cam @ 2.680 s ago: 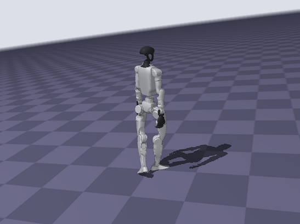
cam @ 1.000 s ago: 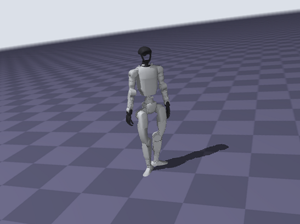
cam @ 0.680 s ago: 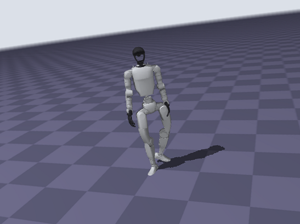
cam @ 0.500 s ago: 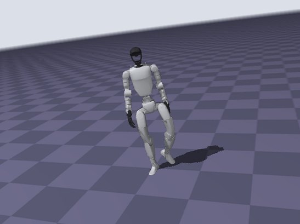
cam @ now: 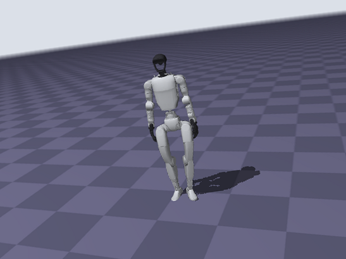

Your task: In place motions

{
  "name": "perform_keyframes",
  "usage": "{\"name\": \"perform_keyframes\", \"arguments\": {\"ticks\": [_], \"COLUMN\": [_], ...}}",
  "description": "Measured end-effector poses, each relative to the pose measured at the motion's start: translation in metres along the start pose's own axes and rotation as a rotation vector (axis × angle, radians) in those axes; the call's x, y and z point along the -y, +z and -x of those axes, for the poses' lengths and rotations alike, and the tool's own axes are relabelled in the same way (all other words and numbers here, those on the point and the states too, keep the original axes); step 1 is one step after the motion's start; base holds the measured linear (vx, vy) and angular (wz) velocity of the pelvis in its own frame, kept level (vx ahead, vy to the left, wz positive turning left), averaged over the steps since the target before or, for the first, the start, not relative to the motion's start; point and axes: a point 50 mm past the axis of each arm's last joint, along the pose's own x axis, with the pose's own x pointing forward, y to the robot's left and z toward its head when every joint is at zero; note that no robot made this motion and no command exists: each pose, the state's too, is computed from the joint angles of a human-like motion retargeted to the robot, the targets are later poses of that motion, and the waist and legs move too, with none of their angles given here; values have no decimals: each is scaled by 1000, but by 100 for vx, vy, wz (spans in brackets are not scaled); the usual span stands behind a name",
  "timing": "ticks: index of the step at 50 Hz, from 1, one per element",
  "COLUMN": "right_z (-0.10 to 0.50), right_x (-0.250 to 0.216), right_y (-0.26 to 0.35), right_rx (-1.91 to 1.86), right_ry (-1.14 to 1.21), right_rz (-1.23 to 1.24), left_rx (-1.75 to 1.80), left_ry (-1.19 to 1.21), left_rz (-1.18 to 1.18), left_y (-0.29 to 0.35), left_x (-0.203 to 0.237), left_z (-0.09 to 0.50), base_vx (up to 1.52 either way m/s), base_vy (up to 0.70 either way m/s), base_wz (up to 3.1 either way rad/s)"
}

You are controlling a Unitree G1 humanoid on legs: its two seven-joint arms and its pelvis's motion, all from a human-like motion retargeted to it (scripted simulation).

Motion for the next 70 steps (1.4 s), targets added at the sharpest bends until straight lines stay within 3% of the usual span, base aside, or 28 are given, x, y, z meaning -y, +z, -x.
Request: {"name": "perform_keyframes", "arguments": {"ticks": [20, 32, 39, 45, 51, 60, 70], "right_z": [8, 4, 1, 1, 4, 5, 5], "right_x": [15, 37, 27, 18, 22, 29, 38], "right_y": [61, 15, -7, 16, 33, 37, 28], "right_rx": [210, 63, -15, 70, 159, 181, 133], "right_ry": [-40, -70, -48, -24, -31, -38, -71], "right_rz": [84, 32, 53, 72, 61, -27, -20], "left_rx": [91, 150, -4, -143, -239, -261, -80], "left_ry": [17, 9, -20, -2, 32, 110, 13], "left_rz": [14, -114, 52, 272, 295, 365, 265], "left_y": [22, 39, -3, -41, -64, -51, -8], "left_x": [-14, -3, 8, 15, 28, 34, 14], "left_z": [2, 3, -1, 2, 4, 3, 0], "base_vx": [-2, -16, -8, 6, 14, 13, 15], "base_vy": [3, 23, 10, 4, 16, 20, 21], "base_wz": [22, 171, 209, 143, 57, 57, 88]}}
